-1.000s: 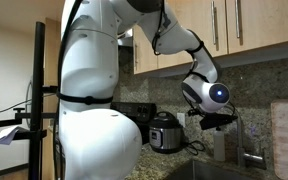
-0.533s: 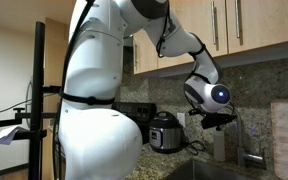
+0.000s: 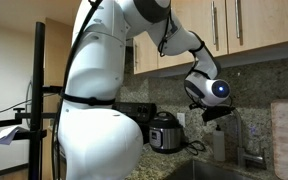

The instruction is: Move the nozzle to the left

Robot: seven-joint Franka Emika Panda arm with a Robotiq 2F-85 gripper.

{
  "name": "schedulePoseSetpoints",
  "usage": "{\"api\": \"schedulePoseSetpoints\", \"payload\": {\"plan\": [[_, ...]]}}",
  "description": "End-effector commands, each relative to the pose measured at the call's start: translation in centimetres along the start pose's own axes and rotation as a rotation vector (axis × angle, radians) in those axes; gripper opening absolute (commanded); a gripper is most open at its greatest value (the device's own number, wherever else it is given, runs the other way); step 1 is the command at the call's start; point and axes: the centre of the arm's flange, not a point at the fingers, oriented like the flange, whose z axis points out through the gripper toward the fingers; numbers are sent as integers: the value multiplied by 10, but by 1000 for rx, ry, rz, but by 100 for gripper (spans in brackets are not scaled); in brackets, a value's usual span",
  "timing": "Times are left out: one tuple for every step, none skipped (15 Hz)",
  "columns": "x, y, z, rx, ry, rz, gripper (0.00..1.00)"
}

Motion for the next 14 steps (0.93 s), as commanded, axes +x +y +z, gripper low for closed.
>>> {"api": "schedulePoseSetpoints", "payload": {"plan": [[-26, -20, 6, -14, 6, -14, 100], [-28, -19, 1, -21, 4, -7, 100], [-30, -19, -3, -32, 3, -3, 100], [-32, -19, -10, -45, 1, 5, 100], [-34, -17, -17, -64, 1, 13, 100], [-38, -16, -25, -82, 5, 25, 100], [-41, -14, -32, -96, 6, 35, 100], [-44, -13, -38, -112, 9, 47, 100], [-45, -11, -41, -122, 12, 52, 100], [-47, -8, -41, -124, 10, 58, 100], [-50, -6, -41, -126, 6, 64, 100], [-54, -4, -42, -129, 2, 74, 100], [-59, -4, -46, -131, -1, 83, 100], [-62, -6, -49, -134, -7, 90, 75]]}}
